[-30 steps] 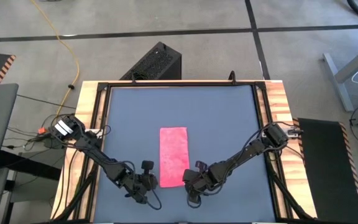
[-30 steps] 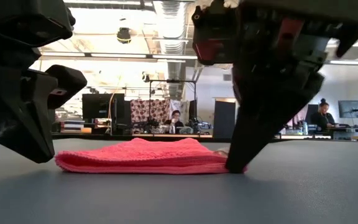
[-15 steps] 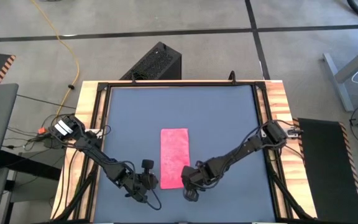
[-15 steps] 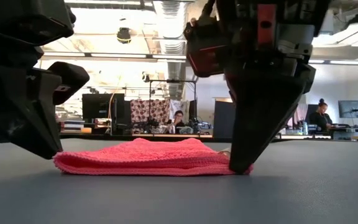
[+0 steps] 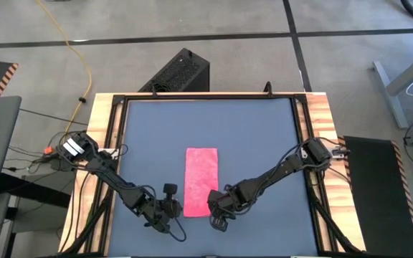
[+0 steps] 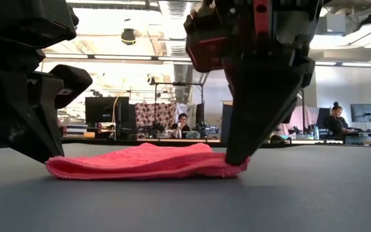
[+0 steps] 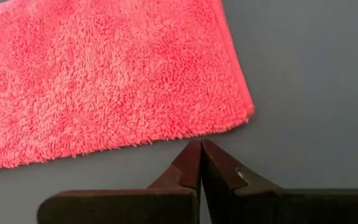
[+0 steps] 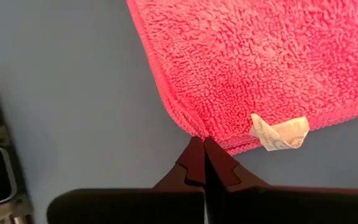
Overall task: Roll towel
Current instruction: Roll the pink towel
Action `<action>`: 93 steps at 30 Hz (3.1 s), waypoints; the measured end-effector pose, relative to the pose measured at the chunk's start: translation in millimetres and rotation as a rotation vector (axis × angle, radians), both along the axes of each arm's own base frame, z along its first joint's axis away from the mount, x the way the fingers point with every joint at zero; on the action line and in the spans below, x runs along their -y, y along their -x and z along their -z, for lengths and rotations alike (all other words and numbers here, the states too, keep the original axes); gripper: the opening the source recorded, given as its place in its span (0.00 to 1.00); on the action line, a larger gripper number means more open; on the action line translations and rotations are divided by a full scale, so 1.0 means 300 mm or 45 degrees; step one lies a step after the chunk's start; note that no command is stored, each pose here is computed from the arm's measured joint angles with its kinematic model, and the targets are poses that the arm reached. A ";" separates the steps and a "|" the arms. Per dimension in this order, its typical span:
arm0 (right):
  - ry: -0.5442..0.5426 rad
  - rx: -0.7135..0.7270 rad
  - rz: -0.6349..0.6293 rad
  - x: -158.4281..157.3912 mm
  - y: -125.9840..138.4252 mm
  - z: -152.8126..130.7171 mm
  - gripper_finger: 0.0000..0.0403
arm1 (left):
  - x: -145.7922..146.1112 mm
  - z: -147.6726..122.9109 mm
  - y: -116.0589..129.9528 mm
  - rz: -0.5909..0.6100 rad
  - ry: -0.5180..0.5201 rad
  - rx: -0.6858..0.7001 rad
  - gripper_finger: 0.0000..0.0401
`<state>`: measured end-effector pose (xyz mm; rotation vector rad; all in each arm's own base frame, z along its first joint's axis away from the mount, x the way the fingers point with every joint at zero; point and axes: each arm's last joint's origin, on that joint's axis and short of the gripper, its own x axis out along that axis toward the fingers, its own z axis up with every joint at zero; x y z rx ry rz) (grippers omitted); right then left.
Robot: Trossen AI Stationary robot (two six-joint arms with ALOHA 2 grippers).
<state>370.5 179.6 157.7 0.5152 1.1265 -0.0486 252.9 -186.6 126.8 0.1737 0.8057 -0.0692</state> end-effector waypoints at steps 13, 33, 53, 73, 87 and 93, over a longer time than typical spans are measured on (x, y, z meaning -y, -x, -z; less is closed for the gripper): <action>-0.078 -0.035 -0.029 0.007 -0.003 -0.003 0.02 | 0.001 -0.001 0.001 0.019 -0.028 0.007 0.00; -0.071 -0.035 -0.013 0.038 -0.016 -0.004 0.04 | 0.029 -0.002 0.018 0.082 -0.005 0.007 0.27; -0.066 -0.019 0.037 0.035 -0.018 -0.007 0.04 | 0.059 -0.037 -0.014 0.299 -0.168 0.053 0.33; -0.087 -0.004 0.058 0.033 -0.022 -0.010 0.04 | 0.008 0.003 -0.013 0.261 -0.123 -0.019 0.20; -0.090 0.001 0.059 0.034 -0.024 -0.011 0.04 | 0.014 -0.007 -0.026 0.300 -0.085 0.024 0.18; -0.088 0.001 0.058 0.034 -0.024 -0.011 0.04 | 0.011 -0.007 -0.027 0.282 -0.103 0.032 0.18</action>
